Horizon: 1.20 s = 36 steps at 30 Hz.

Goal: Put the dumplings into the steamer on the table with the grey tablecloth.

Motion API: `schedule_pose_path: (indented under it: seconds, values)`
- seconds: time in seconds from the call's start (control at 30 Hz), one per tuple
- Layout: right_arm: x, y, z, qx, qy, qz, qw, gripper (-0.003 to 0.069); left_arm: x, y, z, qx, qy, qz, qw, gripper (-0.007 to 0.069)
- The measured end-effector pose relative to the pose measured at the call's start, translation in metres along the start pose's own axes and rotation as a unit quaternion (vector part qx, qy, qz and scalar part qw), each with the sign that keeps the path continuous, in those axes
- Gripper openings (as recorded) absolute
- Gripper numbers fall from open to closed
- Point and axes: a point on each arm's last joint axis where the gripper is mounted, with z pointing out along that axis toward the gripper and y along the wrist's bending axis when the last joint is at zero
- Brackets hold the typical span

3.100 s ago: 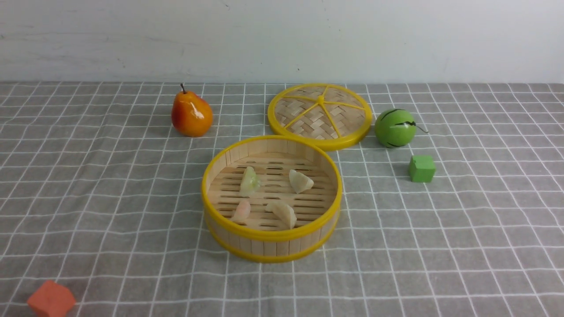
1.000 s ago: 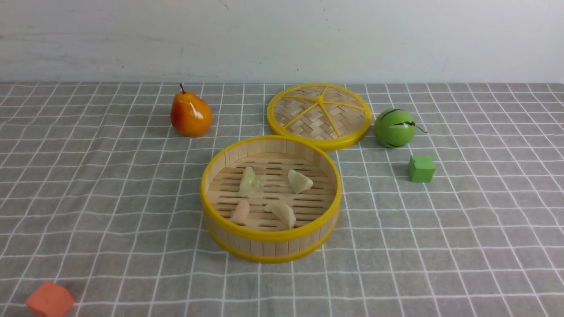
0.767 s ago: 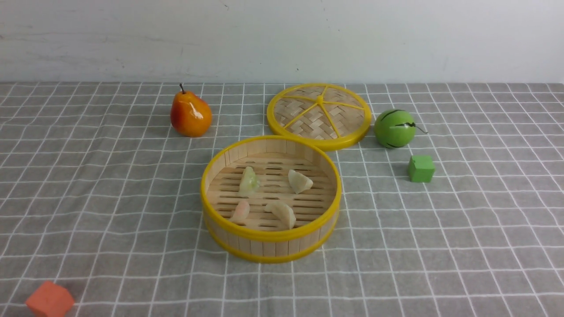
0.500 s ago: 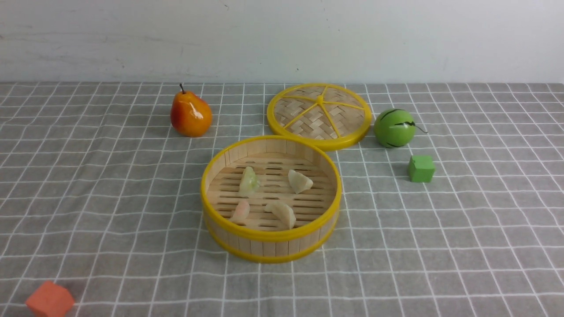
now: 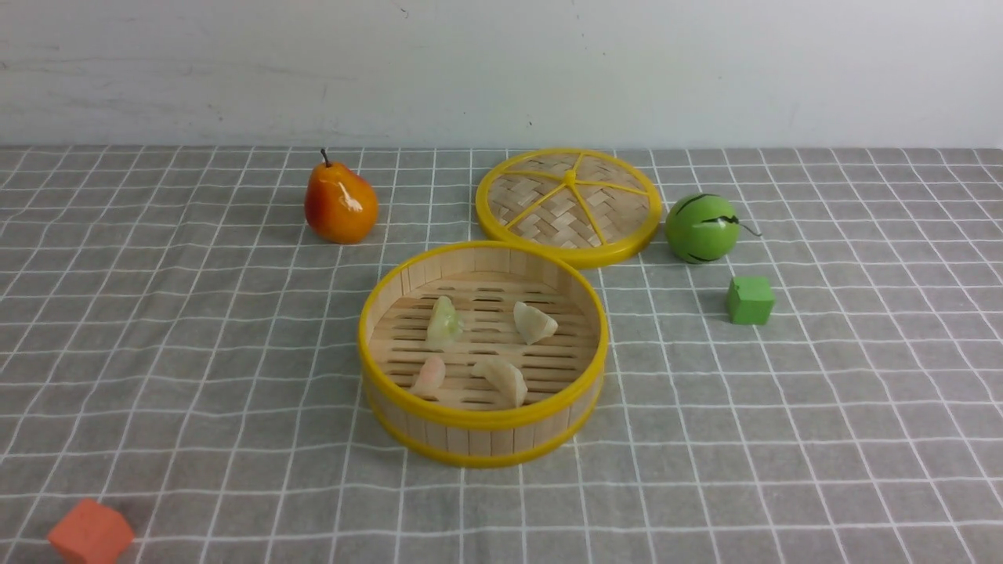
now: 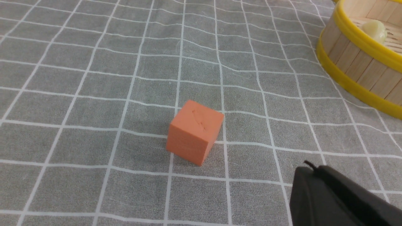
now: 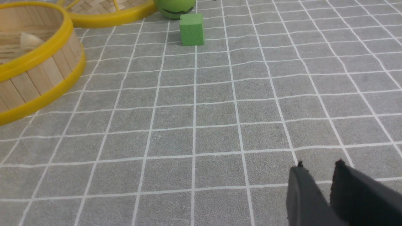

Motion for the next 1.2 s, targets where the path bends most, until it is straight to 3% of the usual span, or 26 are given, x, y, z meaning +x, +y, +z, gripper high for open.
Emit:
schedule_pose_path:
  seconds: [1.2]
  values:
    - [0.0, 0.0, 0.0, 0.0, 0.0, -0.001, 1.0, 0.0187, 0.0002, 0.0, 0.0, 0.0, 0.001, 0.0, 1.0, -0.0003]
